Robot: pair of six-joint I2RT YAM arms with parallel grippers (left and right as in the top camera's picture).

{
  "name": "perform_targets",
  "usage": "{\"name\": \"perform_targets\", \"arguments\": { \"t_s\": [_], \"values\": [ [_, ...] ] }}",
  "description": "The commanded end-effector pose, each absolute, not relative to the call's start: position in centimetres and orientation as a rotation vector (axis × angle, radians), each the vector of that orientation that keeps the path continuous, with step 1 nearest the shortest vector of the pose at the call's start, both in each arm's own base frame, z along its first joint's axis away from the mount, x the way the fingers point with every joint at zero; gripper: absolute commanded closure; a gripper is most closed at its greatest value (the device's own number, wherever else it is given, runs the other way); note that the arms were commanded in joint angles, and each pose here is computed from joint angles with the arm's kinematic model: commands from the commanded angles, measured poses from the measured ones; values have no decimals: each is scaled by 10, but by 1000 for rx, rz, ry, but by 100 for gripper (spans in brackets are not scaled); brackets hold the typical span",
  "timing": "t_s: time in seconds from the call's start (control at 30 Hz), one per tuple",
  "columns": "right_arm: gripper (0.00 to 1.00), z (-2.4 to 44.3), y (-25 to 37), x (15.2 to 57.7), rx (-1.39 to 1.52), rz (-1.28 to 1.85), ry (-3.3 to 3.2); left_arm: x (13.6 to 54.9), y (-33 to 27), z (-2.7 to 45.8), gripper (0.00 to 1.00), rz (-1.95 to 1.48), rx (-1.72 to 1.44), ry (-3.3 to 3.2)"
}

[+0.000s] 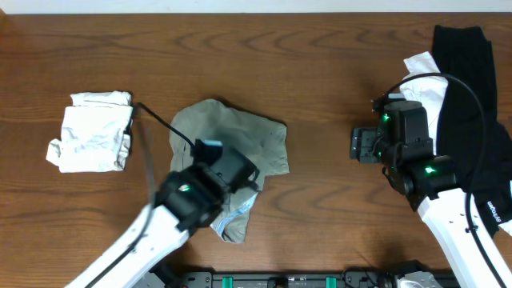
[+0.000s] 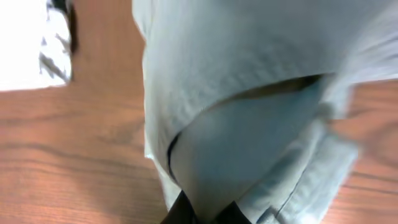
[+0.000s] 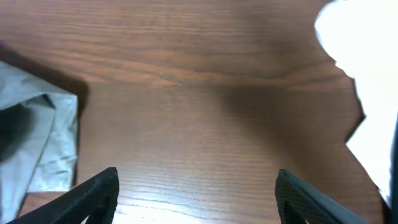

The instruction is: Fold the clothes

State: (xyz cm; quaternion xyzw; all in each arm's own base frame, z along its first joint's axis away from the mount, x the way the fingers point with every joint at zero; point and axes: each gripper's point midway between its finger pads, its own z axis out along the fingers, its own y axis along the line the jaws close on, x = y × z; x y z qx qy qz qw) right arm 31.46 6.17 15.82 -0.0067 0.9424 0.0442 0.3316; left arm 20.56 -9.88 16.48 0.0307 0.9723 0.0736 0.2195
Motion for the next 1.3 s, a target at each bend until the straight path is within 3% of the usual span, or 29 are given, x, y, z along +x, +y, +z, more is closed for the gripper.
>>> {"name": "perform_targets", "arguments": {
  "t_s": [0.0, 0.2, 0.5, 0.73, 1.27],
  "values": [
    [22, 161, 86, 312, -167, 267, 2452, 215, -104, 227, 94, 85, 130, 2548],
    [21, 144, 122, 306, -346, 416, 2486, 219, -109, 301, 94, -41, 168, 2391],
    [14, 97, 212, 305, -695, 558, 2466, 219, -109, 369, 94, -149, 166, 2232],
    [14, 83, 238, 298, -733, 606, 2476, 220, -109, 367, 94, -123, 193, 2247],
    [14, 63, 219, 270, -868, 533, 2594, 232, -121, 347, 94, -52, 244, 2321]
  ]
}}
